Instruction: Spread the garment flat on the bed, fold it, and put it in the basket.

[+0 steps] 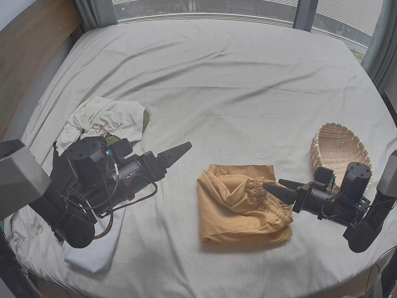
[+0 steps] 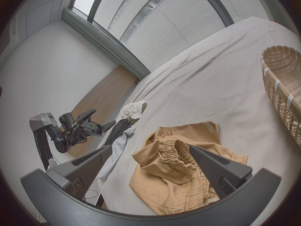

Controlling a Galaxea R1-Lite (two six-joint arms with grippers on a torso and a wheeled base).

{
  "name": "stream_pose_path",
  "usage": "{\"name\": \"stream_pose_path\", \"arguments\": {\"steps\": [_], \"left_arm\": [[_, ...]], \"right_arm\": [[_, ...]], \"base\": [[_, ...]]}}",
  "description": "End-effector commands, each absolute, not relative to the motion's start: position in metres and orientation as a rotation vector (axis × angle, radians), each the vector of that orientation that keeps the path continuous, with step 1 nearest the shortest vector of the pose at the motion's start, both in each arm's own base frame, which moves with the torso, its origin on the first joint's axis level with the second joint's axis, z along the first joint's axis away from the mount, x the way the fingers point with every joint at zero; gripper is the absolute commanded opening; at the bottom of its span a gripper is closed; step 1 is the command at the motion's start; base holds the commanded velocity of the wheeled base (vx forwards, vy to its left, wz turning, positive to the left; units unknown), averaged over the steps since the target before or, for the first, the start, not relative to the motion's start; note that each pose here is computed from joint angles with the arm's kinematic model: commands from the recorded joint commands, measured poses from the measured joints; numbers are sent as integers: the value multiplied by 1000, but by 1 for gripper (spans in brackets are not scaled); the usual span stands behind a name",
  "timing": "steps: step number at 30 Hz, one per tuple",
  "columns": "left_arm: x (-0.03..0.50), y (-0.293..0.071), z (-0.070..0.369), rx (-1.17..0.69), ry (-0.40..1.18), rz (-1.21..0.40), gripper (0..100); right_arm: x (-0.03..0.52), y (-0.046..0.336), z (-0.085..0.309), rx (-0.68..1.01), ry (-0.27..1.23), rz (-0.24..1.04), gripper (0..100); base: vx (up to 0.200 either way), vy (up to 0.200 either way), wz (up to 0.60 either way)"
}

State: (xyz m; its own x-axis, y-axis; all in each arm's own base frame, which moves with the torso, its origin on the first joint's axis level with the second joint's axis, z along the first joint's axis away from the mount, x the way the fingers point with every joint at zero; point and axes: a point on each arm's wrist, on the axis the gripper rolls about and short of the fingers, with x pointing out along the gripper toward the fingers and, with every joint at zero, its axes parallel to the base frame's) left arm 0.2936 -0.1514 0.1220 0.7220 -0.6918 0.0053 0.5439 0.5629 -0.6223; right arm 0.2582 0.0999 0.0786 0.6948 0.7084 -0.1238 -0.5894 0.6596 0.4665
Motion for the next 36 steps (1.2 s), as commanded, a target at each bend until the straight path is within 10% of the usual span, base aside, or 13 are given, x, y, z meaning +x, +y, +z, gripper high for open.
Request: {"name": "stream_pose_path", "arguments": {"steps": [1, 21, 22, 36], "left_arm": [[293, -150, 120, -641, 260, -732, 100], [291, -150, 118, -647, 228, -751, 100], [291, -150, 118, -647, 228, -751, 100], [294, -152, 111, -649, 227, -750, 100]], "right_arm": [[261, 102, 68, 413, 346, 745, 100], [289, 125, 51, 398, 336, 761, 100], [289, 126, 51, 397, 337, 762, 0], [286, 120, 59, 371, 292, 706, 0]], "base": [[0, 0, 0], [0, 0, 0], [0, 0, 0], [0, 0, 0]]}}
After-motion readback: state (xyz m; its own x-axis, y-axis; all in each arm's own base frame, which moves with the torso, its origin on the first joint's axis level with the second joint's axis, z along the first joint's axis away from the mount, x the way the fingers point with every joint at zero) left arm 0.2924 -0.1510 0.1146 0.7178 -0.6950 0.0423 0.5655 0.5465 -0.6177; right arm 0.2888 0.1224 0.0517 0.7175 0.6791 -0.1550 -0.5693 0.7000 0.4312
